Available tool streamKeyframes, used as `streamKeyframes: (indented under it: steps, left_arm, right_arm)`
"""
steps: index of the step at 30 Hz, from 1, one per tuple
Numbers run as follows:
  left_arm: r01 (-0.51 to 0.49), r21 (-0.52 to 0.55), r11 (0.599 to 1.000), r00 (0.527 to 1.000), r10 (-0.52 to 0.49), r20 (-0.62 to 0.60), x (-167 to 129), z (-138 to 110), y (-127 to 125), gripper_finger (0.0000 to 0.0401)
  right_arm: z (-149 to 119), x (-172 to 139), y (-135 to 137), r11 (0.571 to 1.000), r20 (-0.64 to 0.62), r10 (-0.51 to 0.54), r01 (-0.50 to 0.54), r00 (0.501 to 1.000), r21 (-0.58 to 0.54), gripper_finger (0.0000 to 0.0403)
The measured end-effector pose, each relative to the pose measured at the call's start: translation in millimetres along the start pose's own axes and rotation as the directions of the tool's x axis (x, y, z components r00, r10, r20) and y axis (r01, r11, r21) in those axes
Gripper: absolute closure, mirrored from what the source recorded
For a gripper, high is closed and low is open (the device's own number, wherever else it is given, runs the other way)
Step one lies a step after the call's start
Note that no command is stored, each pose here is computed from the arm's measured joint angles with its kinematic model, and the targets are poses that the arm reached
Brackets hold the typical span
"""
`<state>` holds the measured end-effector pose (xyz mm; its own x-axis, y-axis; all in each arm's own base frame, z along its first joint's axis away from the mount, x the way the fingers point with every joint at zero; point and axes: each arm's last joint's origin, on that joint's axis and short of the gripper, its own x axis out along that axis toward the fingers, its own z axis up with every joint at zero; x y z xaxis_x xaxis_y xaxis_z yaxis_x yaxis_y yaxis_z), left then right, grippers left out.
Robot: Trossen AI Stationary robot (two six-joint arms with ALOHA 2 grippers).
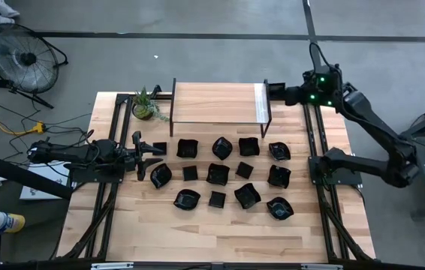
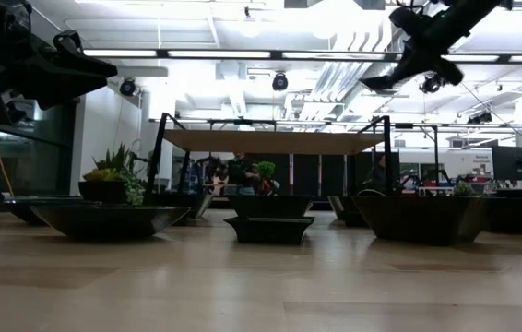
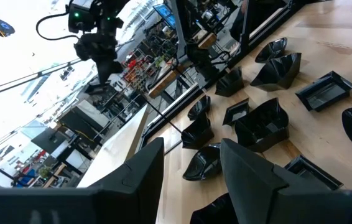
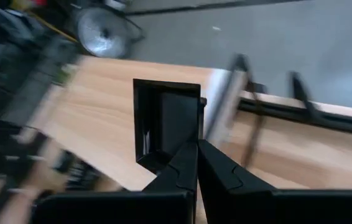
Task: Pick & Place Mini shaped plates
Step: Put the black square plate on the shelf
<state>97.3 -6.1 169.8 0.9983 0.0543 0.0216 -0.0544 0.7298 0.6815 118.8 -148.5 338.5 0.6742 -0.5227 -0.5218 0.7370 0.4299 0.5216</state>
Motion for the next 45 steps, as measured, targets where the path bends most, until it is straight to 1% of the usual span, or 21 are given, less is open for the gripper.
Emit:
streamKeyframes:
  steps: [4,11,14,22,28,31,36,45]
  left_arm:
    - [0.0,0.0,1.0,1.0,0.0,0.0,0.0,0.0,0.0,0.0247]
    - [0.0,0.0,1.0,1.0,0.0,0.0,0.0,0.0,0.0,0.0247]
    - [0.0,0.0,1.0,1.0,0.0,0.0,0.0,0.0,0.0,0.0247]
    - [0.0,0.0,1.0,1.0,0.0,0.0,0.0,0.0,0.0,0.0247]
    - [0.0,0.0,1.0,1.0,0.0,0.0,0.0,0.0,-0.1,0.0247]
    - [0.0,0.0,1.0,1.0,0.0,0.0,0.0,0.0,0.0,0.0247]
    - [0.0,0.0,1.0,1.0,0.0,0.0,0.0,-0.1,0.0,0.0247]
    - [0.0,0.0,1.0,1.0,0.0,0.0,0.0,0.0,0.0,0.0247]
  right_arm:
    - [-0.4,17.0,4.9,0.998,-0.004,0.053,-0.053,0.999,0.026,0.0403]
    - [-3.8,54.0,14.3,0.996,-0.065,0.083,-0.081,0.994,0.033,0.0403]
    - [-5.8,70.3,15.5,0.996,-0.09,0.083,-0.08,0.992,0.035,0.0403]
    - [-13.3,102.5,11.2,0.994,-0.173,0.066,-0.05,0.983,0.093,0.0403]
    - [-15.7,112.9,7.9,0.991,-0.192,0.045,-0.019,0.98,0.132,0.0403]
    - [-17.0,116.0,7.1,0.99,-0.21,0.053,-0.023,0.976,0.141,0.0403]
    - [-17.2,116.4,6.9,0.987,-0.211,0.051,-0.018,0.976,0.159,0.0403]
    - [-20.7,115.7,4.4,0.983,-0.243,0.02,0.025,0.97,0.18,0.0403]
